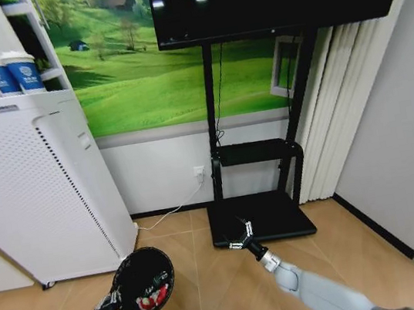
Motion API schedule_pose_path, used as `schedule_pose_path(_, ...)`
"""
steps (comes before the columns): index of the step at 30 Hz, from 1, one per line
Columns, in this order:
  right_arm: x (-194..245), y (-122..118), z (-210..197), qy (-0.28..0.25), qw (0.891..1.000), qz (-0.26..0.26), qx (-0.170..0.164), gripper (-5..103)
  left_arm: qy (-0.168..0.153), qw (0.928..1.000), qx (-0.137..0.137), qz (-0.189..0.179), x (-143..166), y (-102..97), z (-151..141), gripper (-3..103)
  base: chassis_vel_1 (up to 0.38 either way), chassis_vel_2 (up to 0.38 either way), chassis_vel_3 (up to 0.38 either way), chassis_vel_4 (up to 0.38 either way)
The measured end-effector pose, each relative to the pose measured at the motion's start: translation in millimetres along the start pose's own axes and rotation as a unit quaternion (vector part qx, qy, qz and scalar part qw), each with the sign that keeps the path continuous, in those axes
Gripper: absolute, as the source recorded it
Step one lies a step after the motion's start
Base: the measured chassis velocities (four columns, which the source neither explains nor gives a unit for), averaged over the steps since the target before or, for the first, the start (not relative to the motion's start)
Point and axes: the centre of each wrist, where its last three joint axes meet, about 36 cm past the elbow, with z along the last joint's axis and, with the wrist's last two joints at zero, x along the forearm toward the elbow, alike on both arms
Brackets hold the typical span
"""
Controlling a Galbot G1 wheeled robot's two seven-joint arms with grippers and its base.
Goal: Pick up the trash bin and place the garbage on the floor into it.
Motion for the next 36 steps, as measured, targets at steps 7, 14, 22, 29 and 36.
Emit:
schedule_pose_path(7,10,-2,2,-0.005,1.0,-0.009,0.024,100,0.004,1.0,0.004,-0.005,13,-4.5,9,6,0.338,-0.194,-0.343,0.198)
schedule_pose_path(14,10,15,4,-0.01,0.999,-0.014,0.031,100,0.009,0.9999,0.01,-0.008,24,-7.7,22,6,0.429,-0.172,-0.436,0.185)
schedule_pose_path(22,10,21,8,-0.002,1.0,0.001,0.03,100,0.007,0.9996,0.019,-0.02,28,-7.1,27,6,0.245,0.179,-0.269,-0.156)
schedule_pose_path(29,8,21,8,-0.002,1.0,0.003,0.028,100,0.014,0.9992,0.025,-0.028,44,-8.4,33,6,0.022,0.116,-0.003,-0.103)
schedule_pose_path(36,12,19,9,-0.003,0.999,-0.003,0.037,100,0.019,0.9991,0.025,-0.027,55,-9.6,39,6,-0.035,-0.06,0.034,0.052)
